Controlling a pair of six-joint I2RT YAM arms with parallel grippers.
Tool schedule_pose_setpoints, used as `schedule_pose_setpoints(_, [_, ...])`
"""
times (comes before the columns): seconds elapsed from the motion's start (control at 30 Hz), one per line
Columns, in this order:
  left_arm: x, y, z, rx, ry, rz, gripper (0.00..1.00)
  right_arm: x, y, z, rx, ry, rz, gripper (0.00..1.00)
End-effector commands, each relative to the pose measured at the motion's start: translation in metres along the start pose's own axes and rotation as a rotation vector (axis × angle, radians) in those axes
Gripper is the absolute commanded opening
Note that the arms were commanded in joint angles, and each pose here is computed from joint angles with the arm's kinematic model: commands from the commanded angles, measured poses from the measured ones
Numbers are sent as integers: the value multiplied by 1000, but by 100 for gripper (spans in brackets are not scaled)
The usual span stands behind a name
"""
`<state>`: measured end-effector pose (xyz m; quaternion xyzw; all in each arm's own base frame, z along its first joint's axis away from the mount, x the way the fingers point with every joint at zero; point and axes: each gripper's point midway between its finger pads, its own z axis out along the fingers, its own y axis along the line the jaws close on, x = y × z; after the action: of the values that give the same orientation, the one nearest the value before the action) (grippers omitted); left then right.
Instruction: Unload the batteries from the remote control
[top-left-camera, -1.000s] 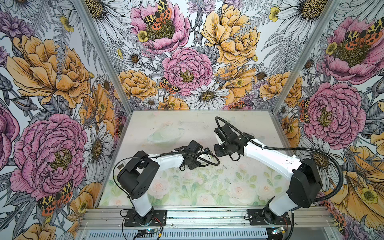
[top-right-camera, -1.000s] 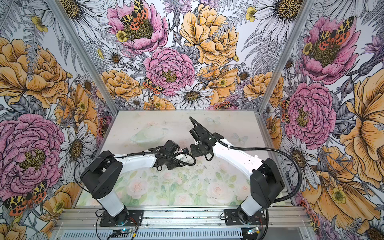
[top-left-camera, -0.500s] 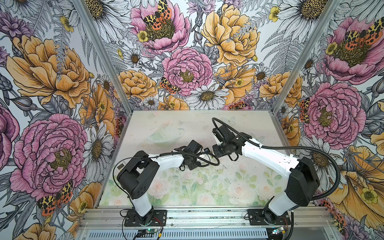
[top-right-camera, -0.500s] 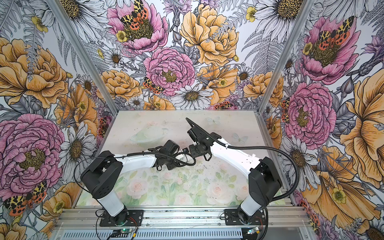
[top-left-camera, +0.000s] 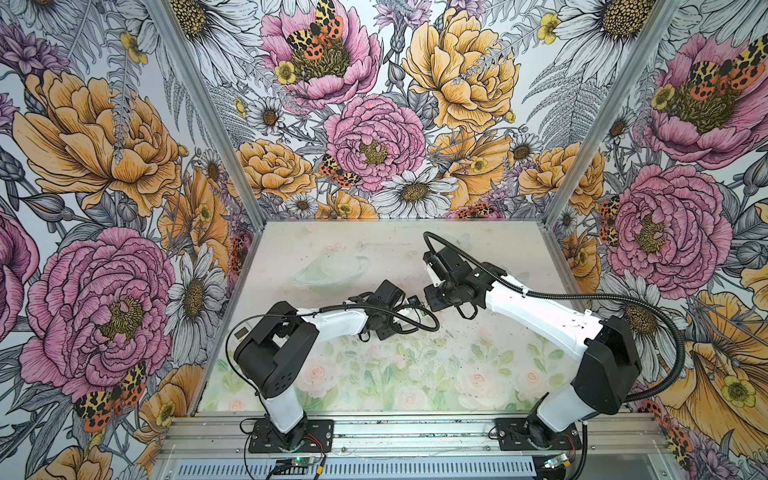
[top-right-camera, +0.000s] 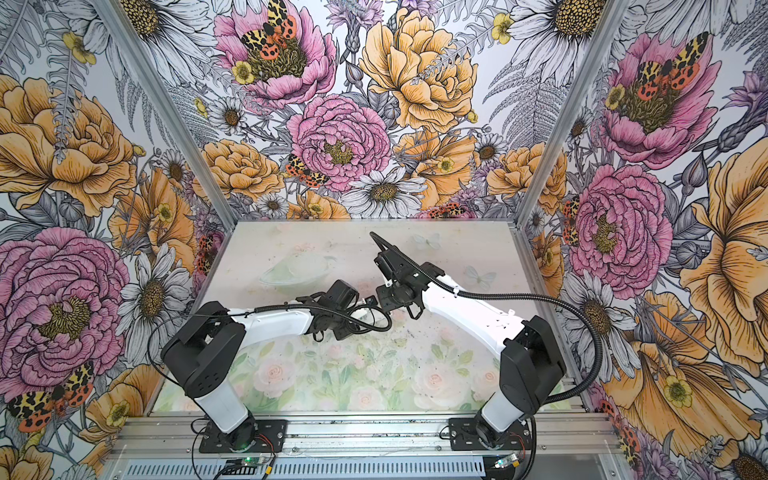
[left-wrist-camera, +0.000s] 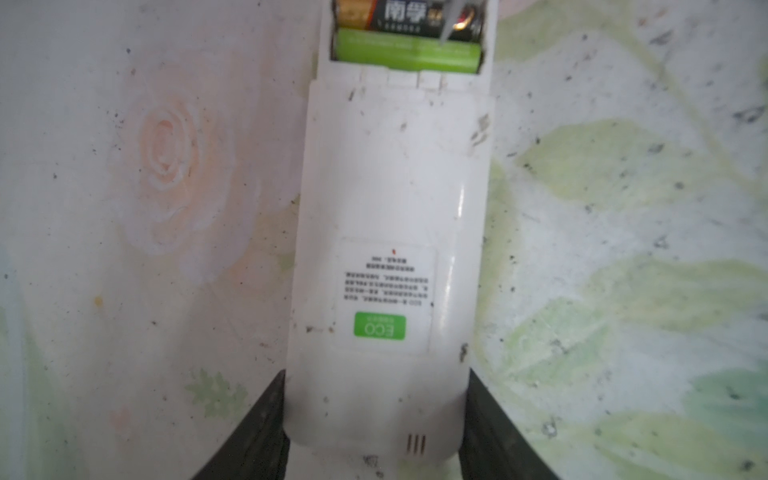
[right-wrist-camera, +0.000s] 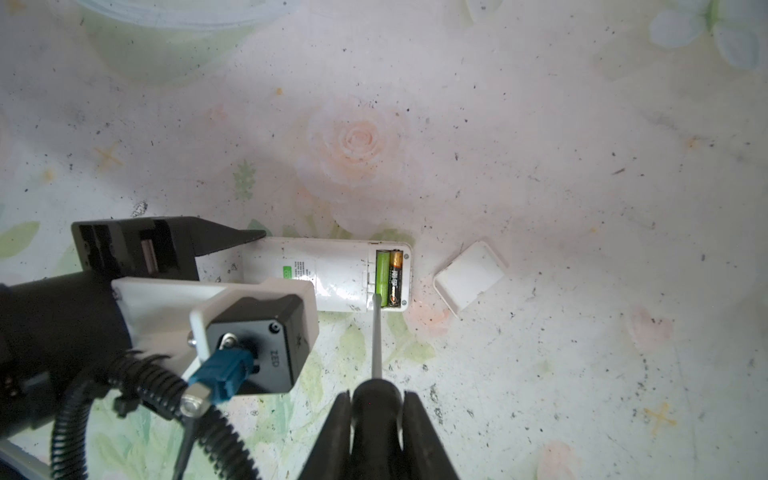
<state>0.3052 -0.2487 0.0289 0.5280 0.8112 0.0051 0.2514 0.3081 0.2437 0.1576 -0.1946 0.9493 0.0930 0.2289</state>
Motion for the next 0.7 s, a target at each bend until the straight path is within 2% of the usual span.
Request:
schedule_pose_setpoints(0.0, [21, -14, 10, 51, 61, 25, 3, -17, 7, -13, -23, -67, -10, 0])
schedule_pose_setpoints(0.67, [21, -13, 10, 52, 61, 25, 3, 4, 0, 9, 11, 7, -9, 0])
